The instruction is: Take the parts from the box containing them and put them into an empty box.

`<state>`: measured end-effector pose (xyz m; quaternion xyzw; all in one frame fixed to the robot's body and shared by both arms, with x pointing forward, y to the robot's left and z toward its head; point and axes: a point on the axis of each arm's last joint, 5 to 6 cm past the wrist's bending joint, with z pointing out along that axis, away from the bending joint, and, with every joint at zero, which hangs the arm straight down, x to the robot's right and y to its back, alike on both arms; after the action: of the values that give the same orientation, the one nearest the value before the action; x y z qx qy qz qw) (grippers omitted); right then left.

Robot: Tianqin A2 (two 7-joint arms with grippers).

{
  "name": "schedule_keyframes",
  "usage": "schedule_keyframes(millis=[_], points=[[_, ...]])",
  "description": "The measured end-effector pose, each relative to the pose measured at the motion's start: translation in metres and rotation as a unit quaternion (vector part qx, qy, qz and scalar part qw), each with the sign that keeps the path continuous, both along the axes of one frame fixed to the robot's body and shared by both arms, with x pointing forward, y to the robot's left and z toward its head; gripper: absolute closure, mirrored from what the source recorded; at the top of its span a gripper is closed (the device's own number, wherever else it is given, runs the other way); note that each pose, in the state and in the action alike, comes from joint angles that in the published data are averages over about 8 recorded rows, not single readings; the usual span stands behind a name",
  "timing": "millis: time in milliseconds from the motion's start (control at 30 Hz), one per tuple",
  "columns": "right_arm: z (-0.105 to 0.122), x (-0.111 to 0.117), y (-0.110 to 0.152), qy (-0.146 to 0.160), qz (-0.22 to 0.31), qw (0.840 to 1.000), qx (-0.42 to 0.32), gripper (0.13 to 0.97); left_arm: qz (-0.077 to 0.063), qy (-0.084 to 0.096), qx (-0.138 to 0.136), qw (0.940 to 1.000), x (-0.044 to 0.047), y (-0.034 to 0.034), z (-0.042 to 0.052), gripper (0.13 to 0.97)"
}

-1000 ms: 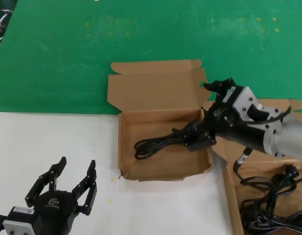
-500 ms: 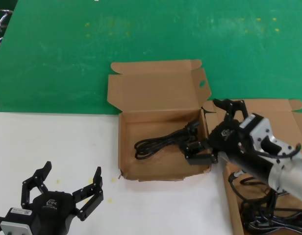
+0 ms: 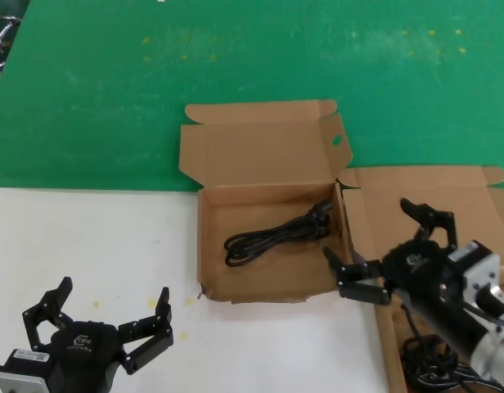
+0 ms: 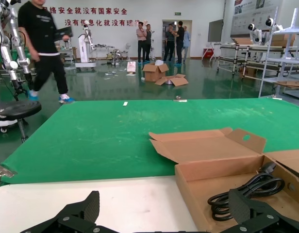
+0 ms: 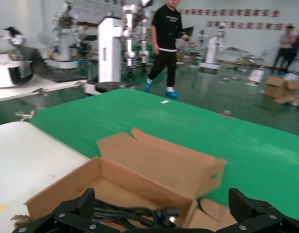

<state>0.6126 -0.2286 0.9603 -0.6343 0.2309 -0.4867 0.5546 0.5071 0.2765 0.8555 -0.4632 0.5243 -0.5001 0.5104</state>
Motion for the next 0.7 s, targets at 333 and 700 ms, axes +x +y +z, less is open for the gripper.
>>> schedule_keyframes(millis=[333,700], points=[[-0.038,-0.03,-0.016,0.015,-0.062,0.996,0.058,0.13,0.002,0.0,0.0,1.0,-0.0016,0.0013,-0.0002,0.14],[-0.077,-0.068,-0.035,0.042,-0.143,0.983,0.107,0.13,0.005,0.001,0.0,1.0,-0.0033,0.0027,-0.0003,0.132]])
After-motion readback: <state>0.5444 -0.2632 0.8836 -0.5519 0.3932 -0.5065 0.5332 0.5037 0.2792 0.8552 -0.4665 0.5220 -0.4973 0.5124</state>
